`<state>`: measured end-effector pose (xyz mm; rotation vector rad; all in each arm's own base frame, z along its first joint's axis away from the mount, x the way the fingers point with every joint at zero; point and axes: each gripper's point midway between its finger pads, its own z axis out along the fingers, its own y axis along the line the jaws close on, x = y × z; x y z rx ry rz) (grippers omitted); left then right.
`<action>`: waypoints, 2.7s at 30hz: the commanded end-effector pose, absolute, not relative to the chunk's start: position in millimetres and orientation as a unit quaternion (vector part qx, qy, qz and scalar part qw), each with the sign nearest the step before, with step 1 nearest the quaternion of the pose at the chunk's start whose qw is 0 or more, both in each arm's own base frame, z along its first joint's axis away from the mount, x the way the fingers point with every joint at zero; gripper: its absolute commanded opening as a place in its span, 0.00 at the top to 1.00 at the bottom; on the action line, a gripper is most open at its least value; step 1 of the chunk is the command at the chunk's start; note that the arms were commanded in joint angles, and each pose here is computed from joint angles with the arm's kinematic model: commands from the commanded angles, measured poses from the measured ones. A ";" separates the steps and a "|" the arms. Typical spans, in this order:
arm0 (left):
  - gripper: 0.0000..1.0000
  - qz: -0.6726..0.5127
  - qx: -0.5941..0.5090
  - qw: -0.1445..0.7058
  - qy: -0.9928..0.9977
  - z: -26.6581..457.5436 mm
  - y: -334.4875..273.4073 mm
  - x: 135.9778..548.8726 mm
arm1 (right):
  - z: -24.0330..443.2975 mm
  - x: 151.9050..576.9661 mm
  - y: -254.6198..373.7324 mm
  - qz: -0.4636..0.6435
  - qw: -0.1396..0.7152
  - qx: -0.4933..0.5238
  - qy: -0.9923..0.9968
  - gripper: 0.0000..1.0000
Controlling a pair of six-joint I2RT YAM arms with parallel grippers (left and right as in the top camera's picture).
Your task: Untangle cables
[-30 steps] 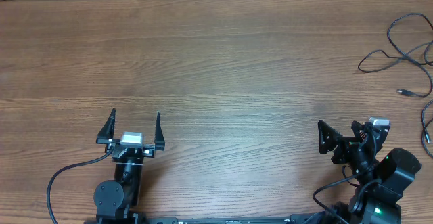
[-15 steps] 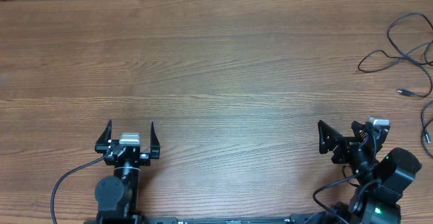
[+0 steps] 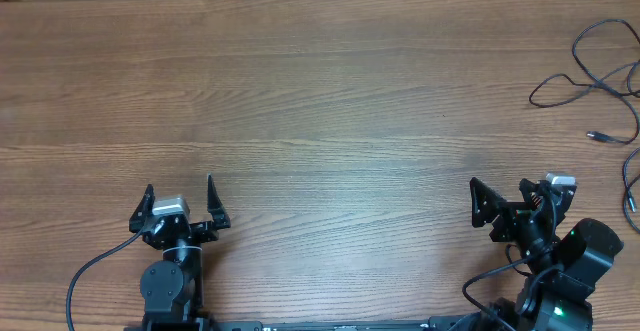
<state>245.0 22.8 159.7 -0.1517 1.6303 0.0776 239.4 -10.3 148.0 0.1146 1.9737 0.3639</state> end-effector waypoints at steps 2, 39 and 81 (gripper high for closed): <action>0.00 0.041 -0.084 0.686 0.721 161.2 28.9 243.8 | 150.3 239.4 -10.4 0.150 0.541 0.045 0.827 0.00; 0.00 0.041 -0.084 0.686 0.721 161.3 28.9 243.8 | 275.9 245.9 38.5 0.082 0.742 -0.084 0.661 0.00; 0.00 0.041 -0.084 0.686 0.721 161.3 28.9 243.8 | 172.6 245.3 15.3 0.046 0.701 -0.034 0.711 0.00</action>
